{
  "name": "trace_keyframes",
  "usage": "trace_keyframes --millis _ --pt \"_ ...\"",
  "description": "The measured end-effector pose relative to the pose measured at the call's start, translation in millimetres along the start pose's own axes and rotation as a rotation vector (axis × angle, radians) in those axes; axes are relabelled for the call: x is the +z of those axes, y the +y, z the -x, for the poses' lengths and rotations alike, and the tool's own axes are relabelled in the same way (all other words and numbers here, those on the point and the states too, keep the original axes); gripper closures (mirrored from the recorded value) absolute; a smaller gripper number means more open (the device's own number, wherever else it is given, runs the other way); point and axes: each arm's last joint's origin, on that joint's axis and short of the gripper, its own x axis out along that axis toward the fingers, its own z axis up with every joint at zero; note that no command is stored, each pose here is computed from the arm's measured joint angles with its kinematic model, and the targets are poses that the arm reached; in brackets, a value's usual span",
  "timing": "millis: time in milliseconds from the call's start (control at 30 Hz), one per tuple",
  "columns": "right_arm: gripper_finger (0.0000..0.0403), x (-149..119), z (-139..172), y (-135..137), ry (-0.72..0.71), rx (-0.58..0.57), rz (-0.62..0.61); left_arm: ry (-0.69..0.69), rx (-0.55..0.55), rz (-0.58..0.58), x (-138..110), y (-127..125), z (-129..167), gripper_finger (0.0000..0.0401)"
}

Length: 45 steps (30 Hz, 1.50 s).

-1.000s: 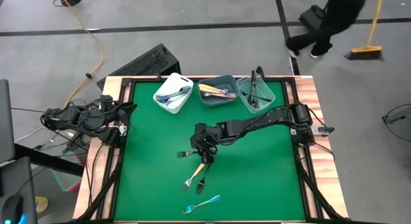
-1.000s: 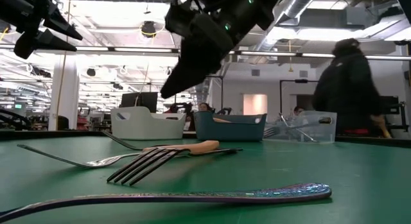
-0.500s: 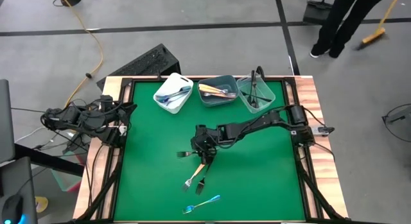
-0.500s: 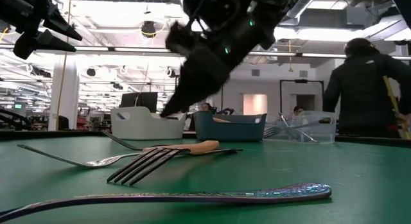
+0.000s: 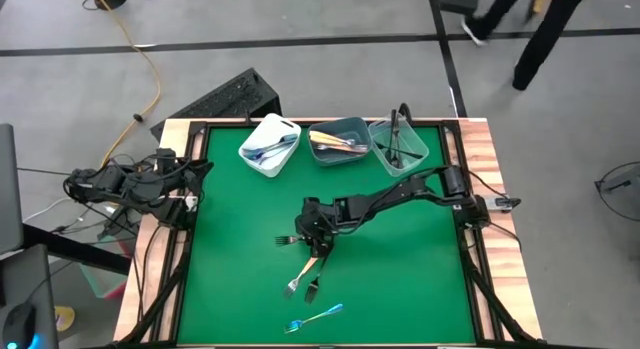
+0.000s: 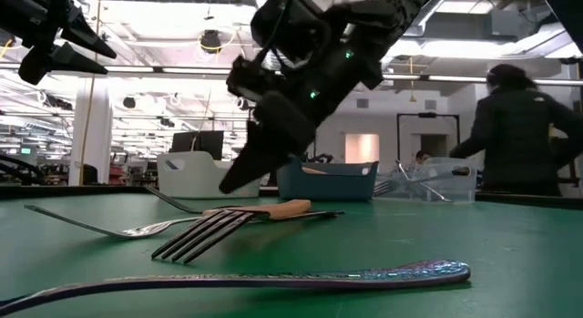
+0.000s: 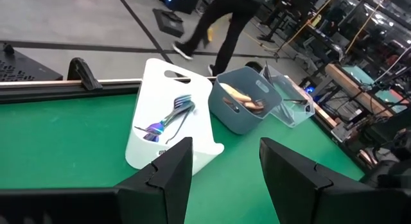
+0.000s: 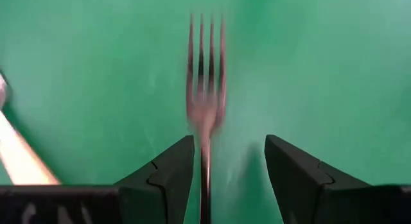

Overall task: Sort silverware by color (type)
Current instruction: Put the black fork into the transparent bin

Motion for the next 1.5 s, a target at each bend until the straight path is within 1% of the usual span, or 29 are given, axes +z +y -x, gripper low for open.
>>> trace_keyframes --millis 67,167,300,400,633,833,1100,1300,1367,1433,1500 --pt "0.0200 -7 -4 1 0.041 0.004 -0.003 0.000 0.001 -0.001 0 0 0 0.0237" --pt "0.0201 -11 -11 3 0.050 0.008 -0.017 -0.001 0.002 -0.002 0 0 0 0.0237" --pt "0.0217 -13 -11 3 0.075 0.009 -0.038 0.000 0.003 -0.003 0 0 0 0.0237" --pt "0.0246 -14 -11 3 0.085 0.002 -0.041 0.001 0.005 -0.006 0 1 0 0.0237" --pt "0.0340 -15 -10 4 0.098 0.004 -0.040 0.001 0.005 -0.006 0 1 0 0.0237" --pt "0.0390 -16 -10 9 0.104 0.008 -0.039 0.001 0.005 -0.007 0 1 0 0.0237" --pt "0.0394 -12 -9 10 0.073 0.008 -0.138 0.002 0.005 -0.007 0 1 0 0.0237" --pt "0.0395 2 -2 10 0.047 0.024 -0.132 0.005 0.003 -0.005 0 1 0 0.0237" --pt "0.0395 8 5 9 0.032 0.024 -0.125 0.005 0.003 -0.004 0 1 0 0.0237" --pt "0.0396 20 10 5 -0.029 0.018 -0.125 0.005 0.003 0.000 0 1 0 0.0237" --pt "0.0396 26 19 0 -0.036 0.010 -0.140 0.004 0.003 0.002 0 1 0 0.0237"
